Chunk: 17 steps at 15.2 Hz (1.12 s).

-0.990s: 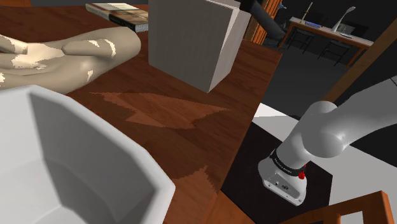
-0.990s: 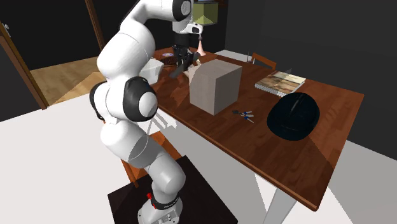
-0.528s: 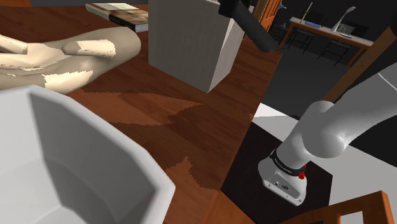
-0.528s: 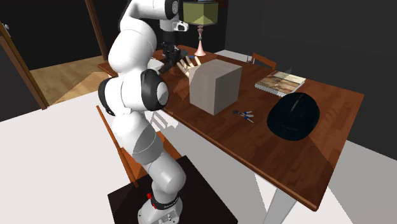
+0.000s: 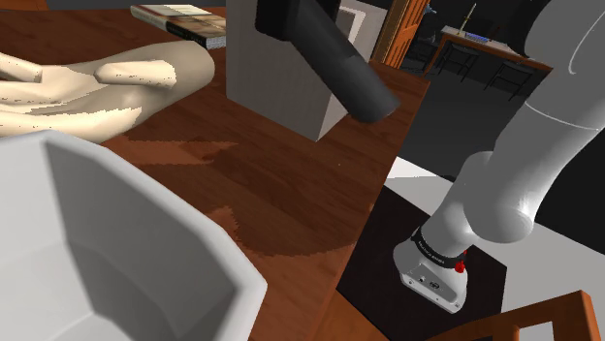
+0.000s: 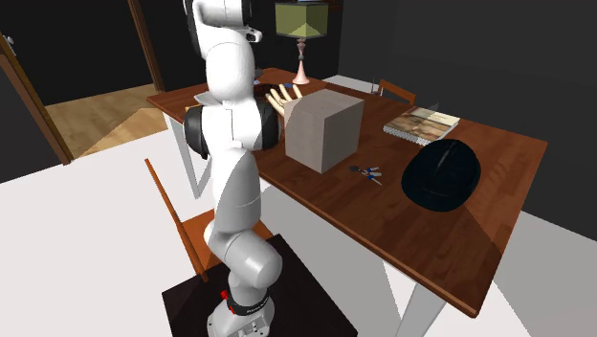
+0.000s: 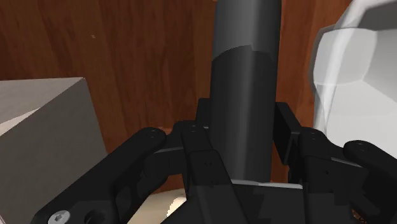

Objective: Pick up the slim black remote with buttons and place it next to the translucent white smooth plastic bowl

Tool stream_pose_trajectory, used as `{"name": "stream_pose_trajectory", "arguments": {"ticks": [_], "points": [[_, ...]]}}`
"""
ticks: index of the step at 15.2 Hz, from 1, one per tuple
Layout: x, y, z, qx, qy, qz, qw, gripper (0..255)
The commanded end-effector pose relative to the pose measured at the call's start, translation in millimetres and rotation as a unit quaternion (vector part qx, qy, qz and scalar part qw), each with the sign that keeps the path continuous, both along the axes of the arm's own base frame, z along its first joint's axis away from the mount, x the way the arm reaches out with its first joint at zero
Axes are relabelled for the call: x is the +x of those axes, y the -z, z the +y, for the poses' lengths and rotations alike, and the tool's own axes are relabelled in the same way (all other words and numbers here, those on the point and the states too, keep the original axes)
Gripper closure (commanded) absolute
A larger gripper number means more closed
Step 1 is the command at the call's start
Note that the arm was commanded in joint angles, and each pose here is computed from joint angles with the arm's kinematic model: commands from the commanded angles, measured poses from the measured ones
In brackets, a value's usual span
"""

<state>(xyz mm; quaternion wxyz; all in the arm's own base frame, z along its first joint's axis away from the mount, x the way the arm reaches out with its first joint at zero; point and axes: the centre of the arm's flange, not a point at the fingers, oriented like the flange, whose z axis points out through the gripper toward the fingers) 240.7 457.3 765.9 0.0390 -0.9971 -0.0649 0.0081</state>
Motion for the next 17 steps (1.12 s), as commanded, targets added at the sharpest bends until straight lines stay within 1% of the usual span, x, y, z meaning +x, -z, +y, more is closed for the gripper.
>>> {"name": "stream_pose_trajectory", "arguments": {"ticks": [1, 17], "points": [[-1, 6, 14, 0.001, 0.005, 0.000, 1.0000, 255], [-1, 90, 14, 0.001, 0.005, 0.000, 1.0000, 255]]}}
